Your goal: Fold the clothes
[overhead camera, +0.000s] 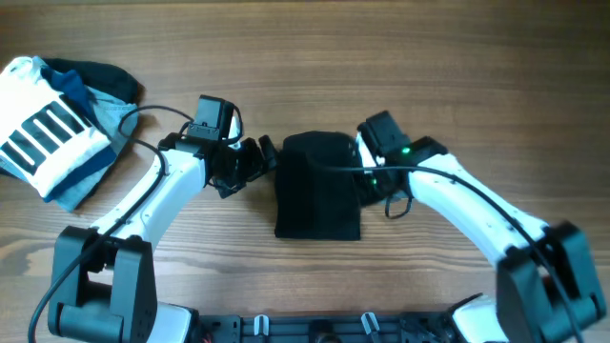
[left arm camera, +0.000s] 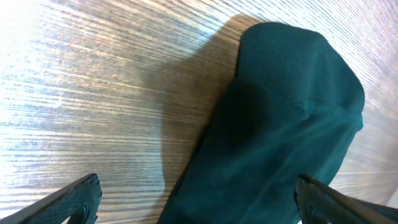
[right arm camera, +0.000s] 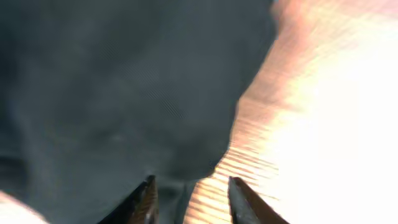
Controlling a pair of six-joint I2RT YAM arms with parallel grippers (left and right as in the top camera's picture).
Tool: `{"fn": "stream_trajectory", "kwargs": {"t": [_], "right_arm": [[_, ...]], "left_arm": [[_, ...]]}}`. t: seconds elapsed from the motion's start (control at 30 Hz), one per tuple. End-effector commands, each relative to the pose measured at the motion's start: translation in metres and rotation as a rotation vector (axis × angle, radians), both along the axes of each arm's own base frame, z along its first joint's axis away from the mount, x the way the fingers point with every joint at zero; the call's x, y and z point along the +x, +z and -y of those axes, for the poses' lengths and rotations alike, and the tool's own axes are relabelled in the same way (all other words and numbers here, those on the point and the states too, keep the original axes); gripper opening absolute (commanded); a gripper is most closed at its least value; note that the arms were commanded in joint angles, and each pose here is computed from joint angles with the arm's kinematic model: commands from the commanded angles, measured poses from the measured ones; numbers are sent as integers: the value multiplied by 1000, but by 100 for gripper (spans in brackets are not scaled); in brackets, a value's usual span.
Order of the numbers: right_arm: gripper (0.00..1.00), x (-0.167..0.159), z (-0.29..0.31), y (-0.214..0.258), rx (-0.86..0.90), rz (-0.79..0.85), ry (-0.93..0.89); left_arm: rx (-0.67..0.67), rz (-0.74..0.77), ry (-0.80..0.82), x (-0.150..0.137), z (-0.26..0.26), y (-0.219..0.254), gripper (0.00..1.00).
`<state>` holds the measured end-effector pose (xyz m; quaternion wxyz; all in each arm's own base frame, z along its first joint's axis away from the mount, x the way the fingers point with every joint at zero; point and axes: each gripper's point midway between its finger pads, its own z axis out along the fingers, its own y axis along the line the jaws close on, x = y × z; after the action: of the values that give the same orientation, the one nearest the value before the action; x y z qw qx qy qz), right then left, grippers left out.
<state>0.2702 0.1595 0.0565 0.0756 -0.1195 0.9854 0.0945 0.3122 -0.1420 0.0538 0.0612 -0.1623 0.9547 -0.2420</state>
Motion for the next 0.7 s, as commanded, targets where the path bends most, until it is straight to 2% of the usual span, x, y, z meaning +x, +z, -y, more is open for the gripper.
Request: {"fn": "stream_trajectory", "kwargs": {"t": [0.0,0.07,0.23,0.33,0.4,0.43,0.47,0.5,0.53,0.57,0.67], "right_arm": [[44,28,9,59,-5,200,-52],[49,29,14,74,14,239,-79],[48,28,30,73,1,212,-134],[48,29,37,72,-1,201,-169],[48,27,37,71,-6,193,-166],[48,26,38,71,-7,191,-166],[47,26,38,71,-9,189,-166],[47,26,38,71,-9,188,-166],[47,25,38,70,-9,188,-166],[47,25,38,70,-9,188,-166],[47,25,38,70,-10,187,-167]], "left_arm": [[-68,125,-164,10,16,14,100],[-112,151,-190,18,25,11,100],[-186,128,-235,26,47,-21,100],[-291,92,-332,14,84,-44,100],[-290,57,-387,0,102,-62,100],[-279,58,-399,-2,106,-67,91],[-262,78,-402,1,107,-69,72],[-264,97,-404,4,109,-67,52],[-269,129,-399,12,108,-64,21],[-271,144,-390,17,106,-61,12],[-275,191,-354,31,94,-46,4]]}}
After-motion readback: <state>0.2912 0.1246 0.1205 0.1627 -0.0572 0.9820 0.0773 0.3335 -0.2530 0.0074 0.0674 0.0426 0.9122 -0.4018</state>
